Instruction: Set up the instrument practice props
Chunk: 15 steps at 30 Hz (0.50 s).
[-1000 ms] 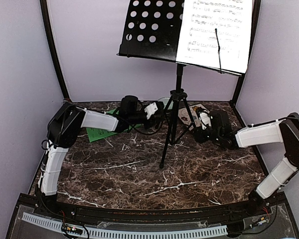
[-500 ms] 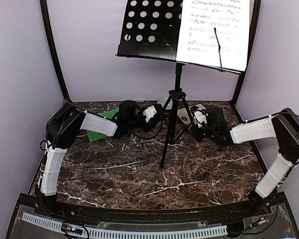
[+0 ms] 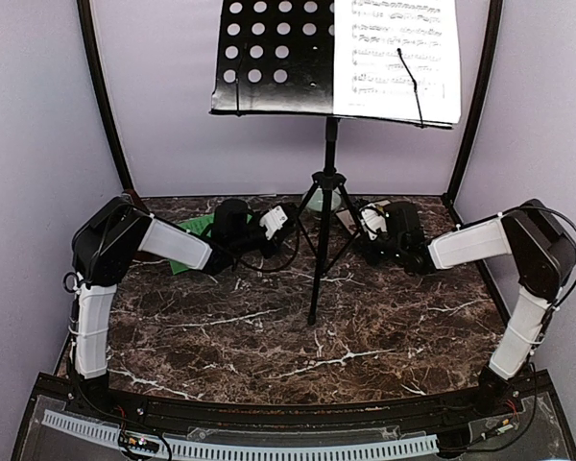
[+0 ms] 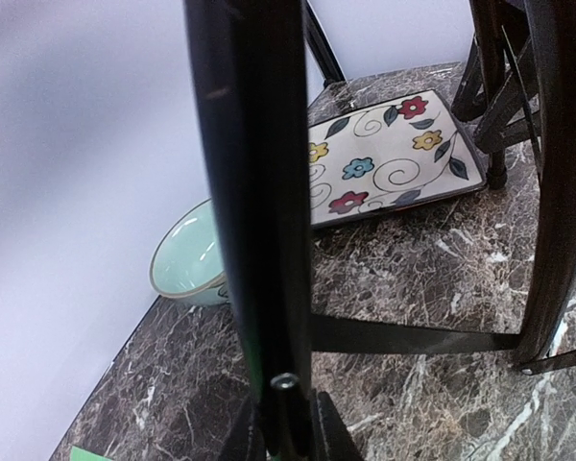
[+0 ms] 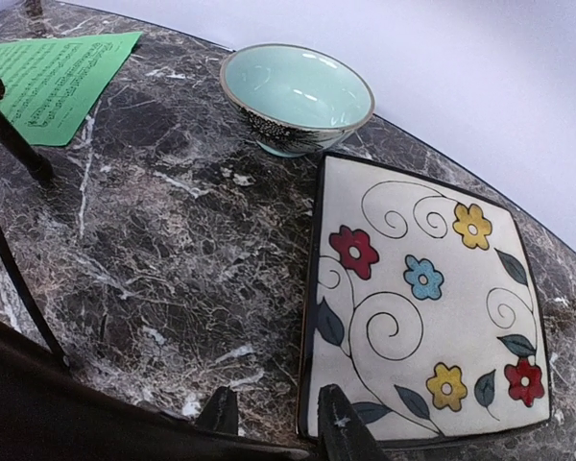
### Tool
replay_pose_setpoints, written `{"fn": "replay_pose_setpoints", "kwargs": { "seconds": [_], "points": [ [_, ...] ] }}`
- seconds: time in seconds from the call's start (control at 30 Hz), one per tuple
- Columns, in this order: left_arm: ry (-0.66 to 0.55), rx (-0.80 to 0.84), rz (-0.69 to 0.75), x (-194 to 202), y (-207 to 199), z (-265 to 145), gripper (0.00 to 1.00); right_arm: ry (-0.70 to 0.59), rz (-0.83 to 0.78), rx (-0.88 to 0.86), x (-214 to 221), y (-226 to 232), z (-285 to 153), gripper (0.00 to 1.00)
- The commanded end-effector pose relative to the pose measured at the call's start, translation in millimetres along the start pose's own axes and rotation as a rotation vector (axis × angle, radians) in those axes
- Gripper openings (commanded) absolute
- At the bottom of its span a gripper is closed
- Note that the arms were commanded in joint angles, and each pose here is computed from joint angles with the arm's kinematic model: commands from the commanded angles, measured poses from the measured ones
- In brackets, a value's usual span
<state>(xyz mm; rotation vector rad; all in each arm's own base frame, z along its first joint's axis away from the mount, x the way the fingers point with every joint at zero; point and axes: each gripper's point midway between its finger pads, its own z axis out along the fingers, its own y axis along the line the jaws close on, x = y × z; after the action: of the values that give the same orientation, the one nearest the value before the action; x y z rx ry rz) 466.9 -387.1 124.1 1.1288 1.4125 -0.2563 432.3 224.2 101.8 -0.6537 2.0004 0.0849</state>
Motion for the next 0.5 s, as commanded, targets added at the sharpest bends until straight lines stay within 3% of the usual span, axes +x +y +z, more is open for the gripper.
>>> {"fn": "replay_pose_setpoints", "kwargs": {
  "seconds": [0.0,0.47],
  "points": [
    [-0.075,-0.077,0.049,-35.2,27.1,-17.7,0.0,-0.088,-0.021,0.095,-30.4,-22.8,5.9,0.3],
    [-0.031,-0.102,0.024,-27.4,26.9,-35.0,0.0,-0.136,-0.019,0.05,-46.0,-18.0,18.3,0.27]
  ]
}}
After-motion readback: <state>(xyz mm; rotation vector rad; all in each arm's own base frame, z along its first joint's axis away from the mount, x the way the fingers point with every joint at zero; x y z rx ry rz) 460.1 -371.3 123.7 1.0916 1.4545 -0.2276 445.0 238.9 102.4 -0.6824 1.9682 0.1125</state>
